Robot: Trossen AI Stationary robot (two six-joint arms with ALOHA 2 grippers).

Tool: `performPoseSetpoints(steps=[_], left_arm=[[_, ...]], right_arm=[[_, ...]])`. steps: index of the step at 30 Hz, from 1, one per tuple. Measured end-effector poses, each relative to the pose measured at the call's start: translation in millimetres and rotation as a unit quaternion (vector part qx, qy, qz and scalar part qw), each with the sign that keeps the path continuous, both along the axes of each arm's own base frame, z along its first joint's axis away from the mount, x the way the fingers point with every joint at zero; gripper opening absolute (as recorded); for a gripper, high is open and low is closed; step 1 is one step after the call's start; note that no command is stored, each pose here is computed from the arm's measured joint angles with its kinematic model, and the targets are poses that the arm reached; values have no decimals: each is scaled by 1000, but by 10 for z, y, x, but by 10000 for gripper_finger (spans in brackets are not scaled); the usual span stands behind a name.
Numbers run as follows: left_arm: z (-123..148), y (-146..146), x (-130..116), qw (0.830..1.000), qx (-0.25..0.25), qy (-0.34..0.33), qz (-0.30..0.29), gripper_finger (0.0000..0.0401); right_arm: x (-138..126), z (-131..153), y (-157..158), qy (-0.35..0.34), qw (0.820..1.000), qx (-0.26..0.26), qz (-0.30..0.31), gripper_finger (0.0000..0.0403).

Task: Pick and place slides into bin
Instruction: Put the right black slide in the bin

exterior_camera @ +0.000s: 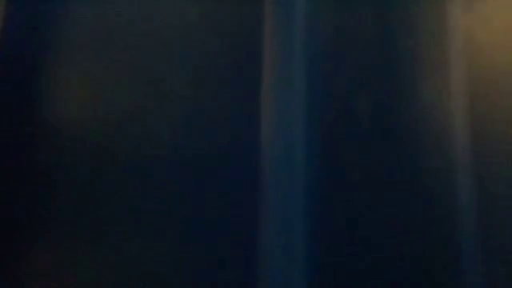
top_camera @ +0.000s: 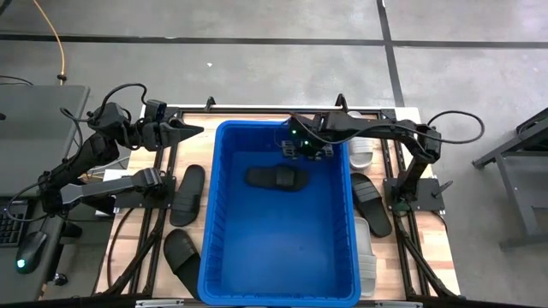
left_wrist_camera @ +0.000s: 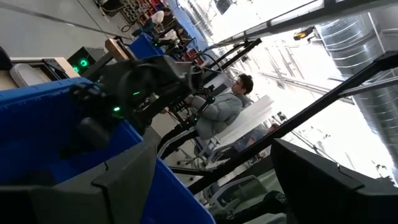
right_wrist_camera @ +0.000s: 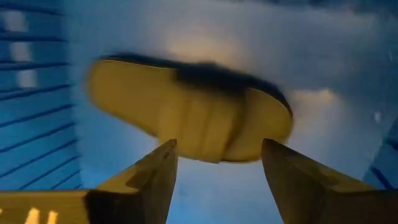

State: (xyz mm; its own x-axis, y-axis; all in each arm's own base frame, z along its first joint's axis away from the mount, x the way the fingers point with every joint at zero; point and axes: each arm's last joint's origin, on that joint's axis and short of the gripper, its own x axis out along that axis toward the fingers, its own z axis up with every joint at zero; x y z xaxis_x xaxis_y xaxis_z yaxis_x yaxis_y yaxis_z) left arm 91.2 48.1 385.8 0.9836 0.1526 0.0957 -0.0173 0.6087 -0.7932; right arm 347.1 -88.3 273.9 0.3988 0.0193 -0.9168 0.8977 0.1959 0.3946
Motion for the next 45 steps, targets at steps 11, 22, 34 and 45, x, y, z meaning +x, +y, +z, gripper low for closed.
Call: performPoseSetpoints(steps=[11,22,34,45], left_arm=[[1,5,-1,1000,18,2,10,303],[9,5,-3,999,35,1,13,303],[9,27,-8,999,11,-4,52,303],[1,43,-10,997,15,1,78,303]], right_arm=[[157,975,316,-116,977,-165,74,220],[197,1472,723,-212,926,-255,182,220],[125,1458,787,-191,901,-248,301,220],[-194,1759,704,-224,888,-278,291,220]])
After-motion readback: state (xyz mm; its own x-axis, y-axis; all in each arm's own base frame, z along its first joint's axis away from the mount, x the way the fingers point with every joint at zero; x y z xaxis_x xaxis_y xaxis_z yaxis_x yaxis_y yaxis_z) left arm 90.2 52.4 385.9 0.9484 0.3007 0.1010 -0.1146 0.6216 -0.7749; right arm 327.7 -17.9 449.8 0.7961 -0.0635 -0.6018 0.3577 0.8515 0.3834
